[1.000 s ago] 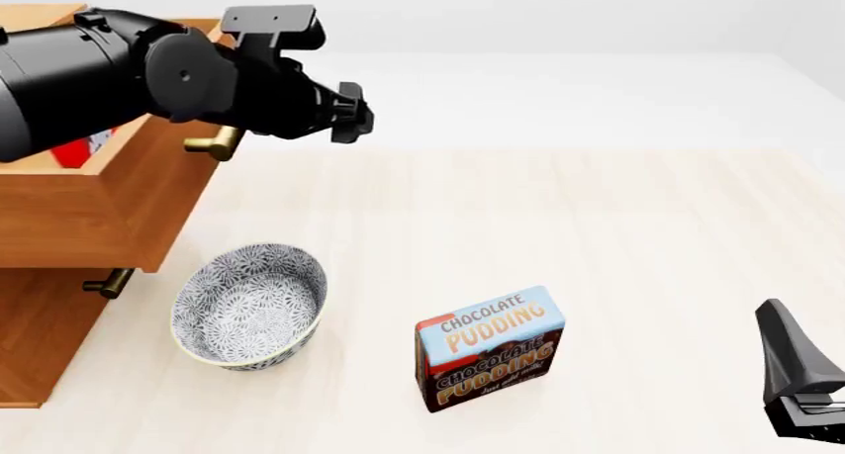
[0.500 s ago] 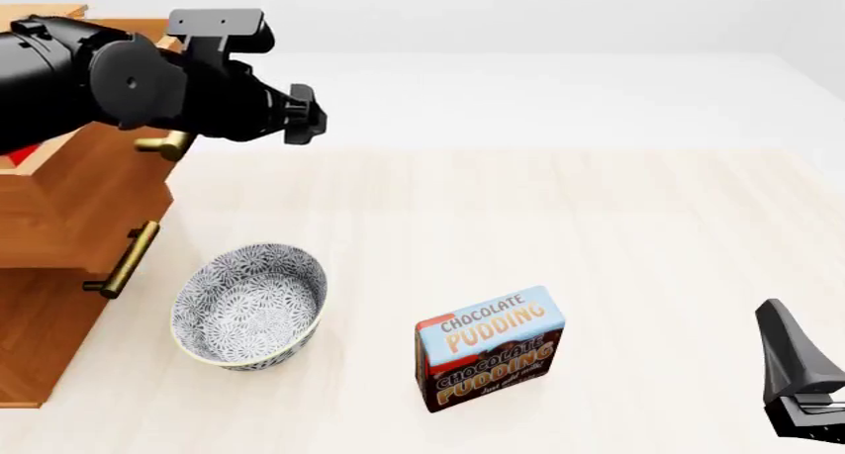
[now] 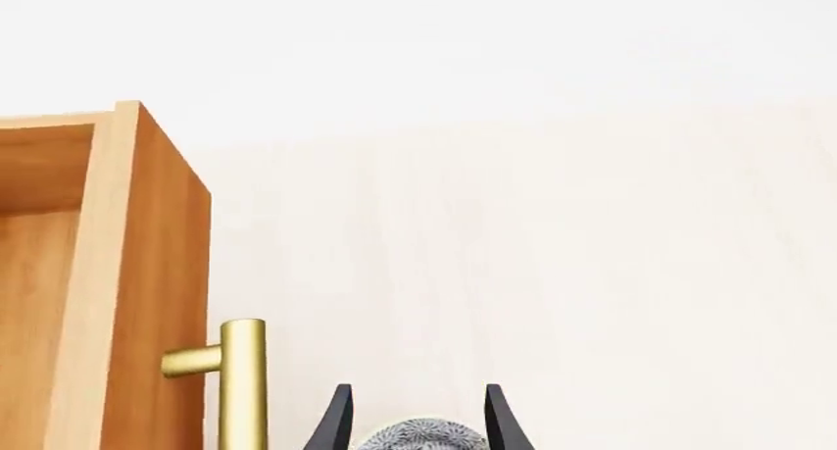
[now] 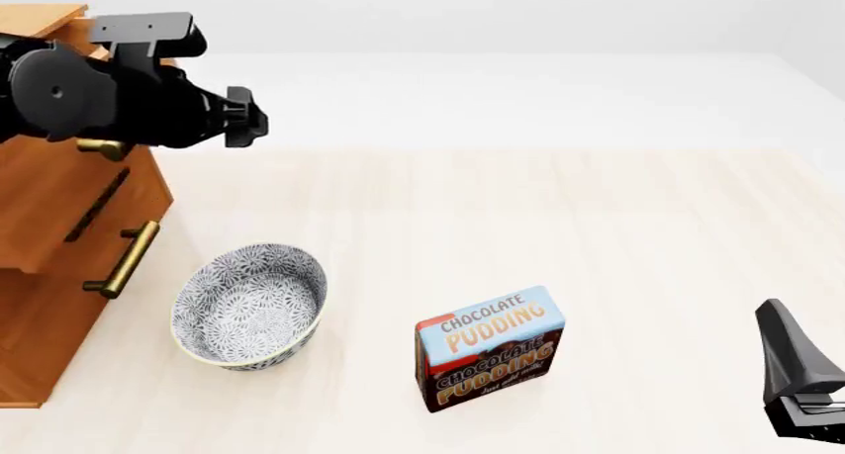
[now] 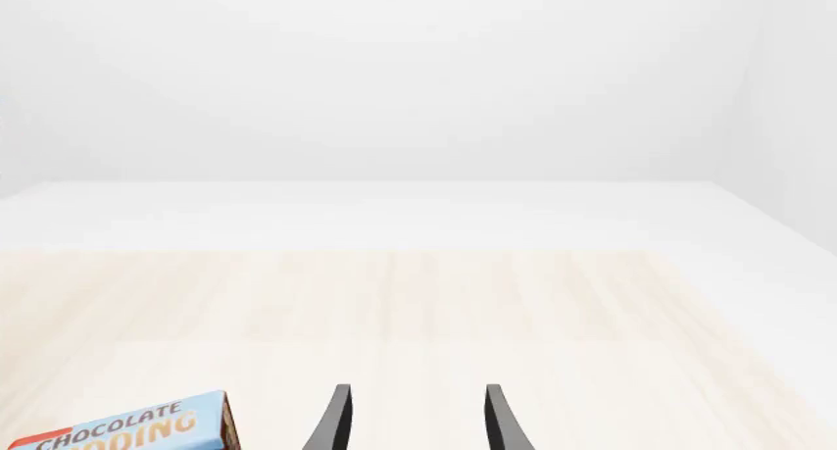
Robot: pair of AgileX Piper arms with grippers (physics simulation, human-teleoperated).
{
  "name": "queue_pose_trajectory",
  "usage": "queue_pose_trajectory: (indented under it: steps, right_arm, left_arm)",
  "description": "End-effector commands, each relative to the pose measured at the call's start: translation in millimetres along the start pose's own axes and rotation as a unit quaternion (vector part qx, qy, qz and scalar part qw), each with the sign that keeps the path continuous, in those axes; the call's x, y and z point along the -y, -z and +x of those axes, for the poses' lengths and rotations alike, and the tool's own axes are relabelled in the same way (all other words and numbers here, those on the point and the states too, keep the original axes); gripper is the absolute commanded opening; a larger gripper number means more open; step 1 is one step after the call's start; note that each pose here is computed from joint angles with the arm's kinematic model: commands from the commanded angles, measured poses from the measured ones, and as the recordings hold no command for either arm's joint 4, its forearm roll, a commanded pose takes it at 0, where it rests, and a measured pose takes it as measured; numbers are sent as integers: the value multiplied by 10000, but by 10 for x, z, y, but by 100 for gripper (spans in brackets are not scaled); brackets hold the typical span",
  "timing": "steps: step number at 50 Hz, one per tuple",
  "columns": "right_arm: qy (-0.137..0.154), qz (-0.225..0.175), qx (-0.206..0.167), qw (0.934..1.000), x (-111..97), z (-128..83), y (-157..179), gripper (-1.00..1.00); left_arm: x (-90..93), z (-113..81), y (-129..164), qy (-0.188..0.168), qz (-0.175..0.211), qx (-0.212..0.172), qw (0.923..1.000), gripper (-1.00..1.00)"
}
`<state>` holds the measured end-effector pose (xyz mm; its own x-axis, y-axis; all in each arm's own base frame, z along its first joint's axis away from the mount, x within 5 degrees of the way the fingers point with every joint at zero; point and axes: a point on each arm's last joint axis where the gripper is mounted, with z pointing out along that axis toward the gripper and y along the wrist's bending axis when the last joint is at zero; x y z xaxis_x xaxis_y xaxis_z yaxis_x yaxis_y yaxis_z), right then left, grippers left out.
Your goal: Put the butter at the back in the top drawer of the cabinet and close it.
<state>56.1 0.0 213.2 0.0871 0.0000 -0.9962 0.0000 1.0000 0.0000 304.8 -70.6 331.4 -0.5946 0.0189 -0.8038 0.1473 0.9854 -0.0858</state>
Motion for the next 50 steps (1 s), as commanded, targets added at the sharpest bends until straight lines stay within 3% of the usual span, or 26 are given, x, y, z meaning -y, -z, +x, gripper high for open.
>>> queue_pose_trajectory:
  steps: [1, 23, 38, 50]
  right_arm:
    - [0, 0, 0, 10000, 0, 0, 0, 100]
    - [0, 0, 0, 10000, 0, 0, 0, 100]
    - [0, 0, 0, 10000, 0, 0, 0, 100]
    - [0, 0, 0, 10000, 0, 0, 0, 100]
  left_arm:
    - [-199, 104, -5, 398, -196, -130, 9989, 100]
    - [-615, 176, 98, 875, -746, -32, 9934, 100]
    - [-801, 188, 247, 1000, -1025, 87, 9896, 100]
    - [-998, 261, 269, 1296, -1304, 122, 9829, 100]
